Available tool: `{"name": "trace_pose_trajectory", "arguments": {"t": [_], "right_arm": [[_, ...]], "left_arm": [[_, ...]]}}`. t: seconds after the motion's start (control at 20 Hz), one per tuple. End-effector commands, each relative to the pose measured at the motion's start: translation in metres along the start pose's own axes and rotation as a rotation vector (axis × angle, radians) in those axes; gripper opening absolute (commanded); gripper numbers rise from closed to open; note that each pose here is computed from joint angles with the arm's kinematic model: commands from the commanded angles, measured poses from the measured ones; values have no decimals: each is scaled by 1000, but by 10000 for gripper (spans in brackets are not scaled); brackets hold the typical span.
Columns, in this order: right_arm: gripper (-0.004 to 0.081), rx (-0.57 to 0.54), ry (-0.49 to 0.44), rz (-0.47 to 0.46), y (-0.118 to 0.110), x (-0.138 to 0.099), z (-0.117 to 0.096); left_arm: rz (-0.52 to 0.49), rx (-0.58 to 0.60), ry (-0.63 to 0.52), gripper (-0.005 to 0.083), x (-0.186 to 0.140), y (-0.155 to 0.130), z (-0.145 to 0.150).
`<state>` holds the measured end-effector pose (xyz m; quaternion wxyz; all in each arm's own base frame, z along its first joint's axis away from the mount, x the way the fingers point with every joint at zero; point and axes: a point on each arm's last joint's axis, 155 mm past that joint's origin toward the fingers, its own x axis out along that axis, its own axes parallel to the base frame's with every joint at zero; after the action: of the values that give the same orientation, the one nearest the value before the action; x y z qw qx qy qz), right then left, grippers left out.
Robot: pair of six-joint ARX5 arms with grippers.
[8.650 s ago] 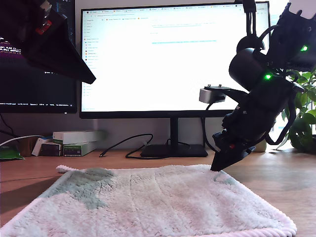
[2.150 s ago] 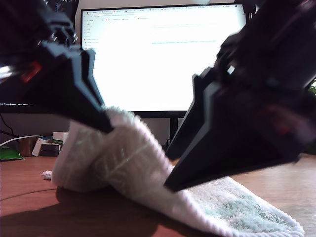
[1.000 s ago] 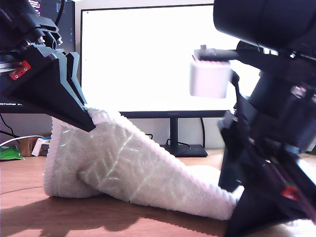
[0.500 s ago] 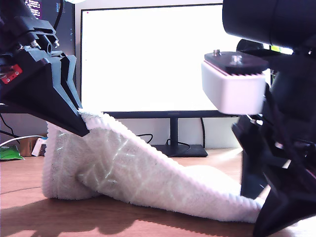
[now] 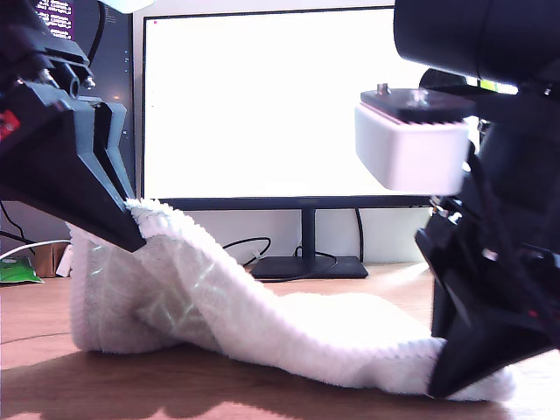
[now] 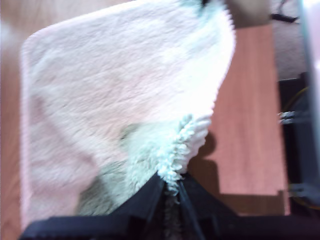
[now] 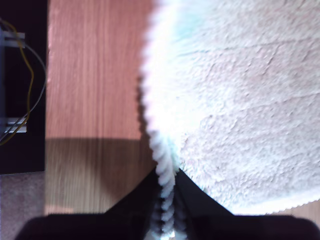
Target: Fold the tea towel to a neat square and place it to the right
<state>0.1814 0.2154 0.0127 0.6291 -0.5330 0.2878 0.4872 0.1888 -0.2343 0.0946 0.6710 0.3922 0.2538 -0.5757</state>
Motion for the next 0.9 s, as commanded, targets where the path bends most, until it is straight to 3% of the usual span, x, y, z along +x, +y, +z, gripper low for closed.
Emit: {"name": "trace_pose_trajectory", "arguments": {"t": [0.0,0.35,0.85], "right_arm": [[-13,-6,-5,7,4,1,0],[-13,-6,-8,9,4,1,0],[-13,-5,-20,21,7,1,2]], "left_arm": [[-6,1,-22,115,-4,-2,5],[-86,-11,18,403,0,-24,-7],[-205,55,104,418,19,-61,-16]]}}
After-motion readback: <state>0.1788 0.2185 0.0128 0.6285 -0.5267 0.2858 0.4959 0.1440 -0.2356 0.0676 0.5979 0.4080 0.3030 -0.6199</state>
